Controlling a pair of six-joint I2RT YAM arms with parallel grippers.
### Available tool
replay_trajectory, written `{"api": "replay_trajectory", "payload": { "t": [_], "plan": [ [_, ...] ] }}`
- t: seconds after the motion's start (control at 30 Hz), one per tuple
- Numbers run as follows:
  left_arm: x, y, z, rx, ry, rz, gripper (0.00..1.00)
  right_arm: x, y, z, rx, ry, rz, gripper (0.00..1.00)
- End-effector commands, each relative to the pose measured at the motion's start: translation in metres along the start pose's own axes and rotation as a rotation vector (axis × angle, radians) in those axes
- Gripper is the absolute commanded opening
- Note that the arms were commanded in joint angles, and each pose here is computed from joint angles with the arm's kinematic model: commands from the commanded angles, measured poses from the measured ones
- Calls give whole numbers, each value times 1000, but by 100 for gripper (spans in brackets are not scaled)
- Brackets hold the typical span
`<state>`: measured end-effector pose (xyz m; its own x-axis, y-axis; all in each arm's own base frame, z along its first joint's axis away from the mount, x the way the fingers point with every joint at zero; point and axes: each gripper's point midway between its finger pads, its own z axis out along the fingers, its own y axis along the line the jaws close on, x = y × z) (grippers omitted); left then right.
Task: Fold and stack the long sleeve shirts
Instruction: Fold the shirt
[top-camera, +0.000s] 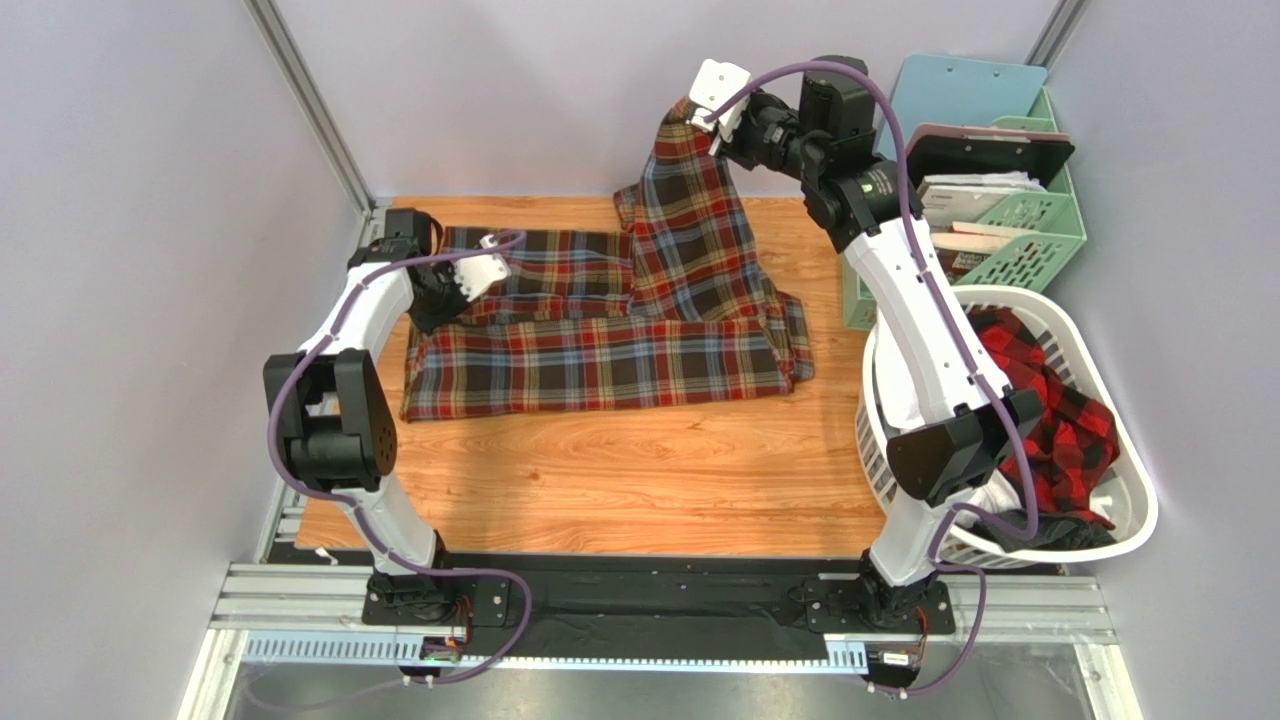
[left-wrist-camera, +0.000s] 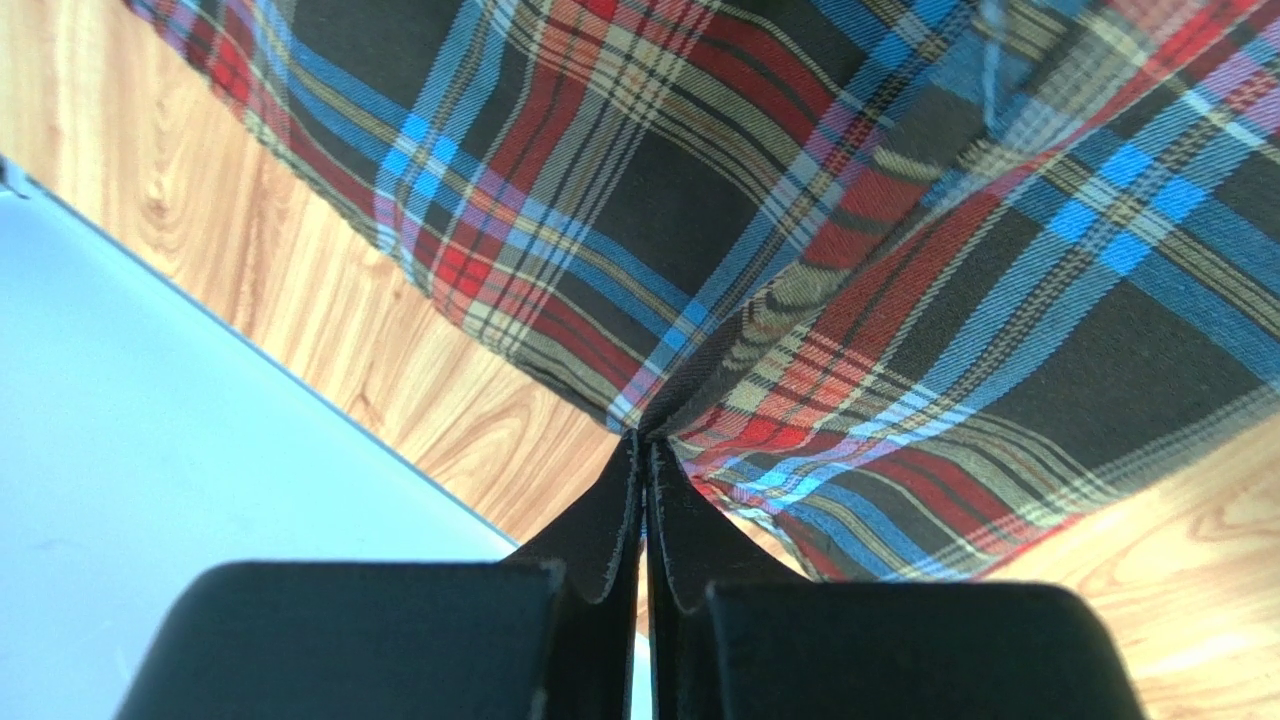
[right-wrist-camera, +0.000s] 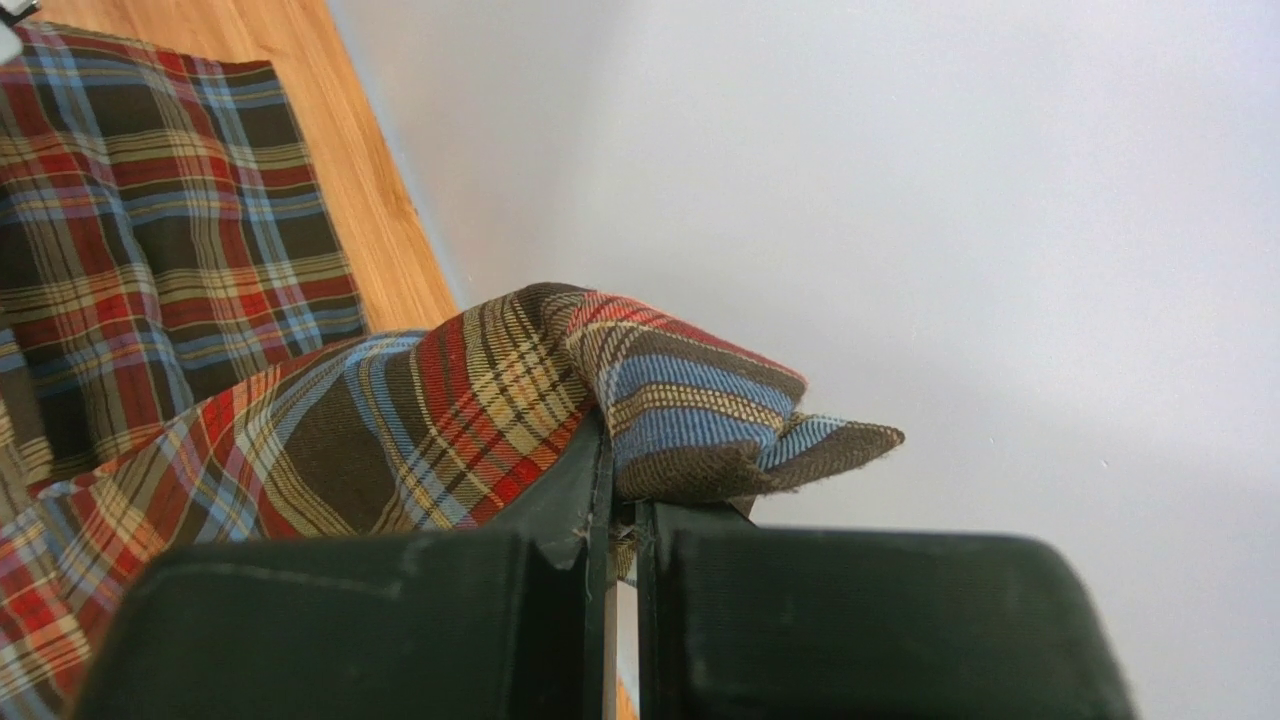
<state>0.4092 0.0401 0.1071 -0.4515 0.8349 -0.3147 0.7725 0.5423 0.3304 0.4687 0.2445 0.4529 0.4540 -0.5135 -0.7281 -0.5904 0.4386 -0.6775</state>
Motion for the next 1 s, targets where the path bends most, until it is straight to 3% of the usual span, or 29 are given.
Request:
{"api": "replay_trajectory", "payload": {
  "t": [0.0, 0.53, 0.73, 0.77, 0.97],
  "plan": [
    [-1, 18, 1, -51, -6, -22, 0, -19, -24, 6, 74, -65, -30, 0],
    [9, 16, 31, -9, 46, -35, 1, 14, 39, 5, -56, 7, 107, 0],
    [12, 3, -10, 26, -36, -169, 25, 37, 112, -5, -225, 91, 319, 0],
    [9, -3, -15, 51, -67, -185, 34, 43, 123, -5, -248, 110, 349, 0],
    [20, -61, -27, 201, -79, -208, 45, 118, 196, -5, -398, 362, 532, 0]
  ]
}}
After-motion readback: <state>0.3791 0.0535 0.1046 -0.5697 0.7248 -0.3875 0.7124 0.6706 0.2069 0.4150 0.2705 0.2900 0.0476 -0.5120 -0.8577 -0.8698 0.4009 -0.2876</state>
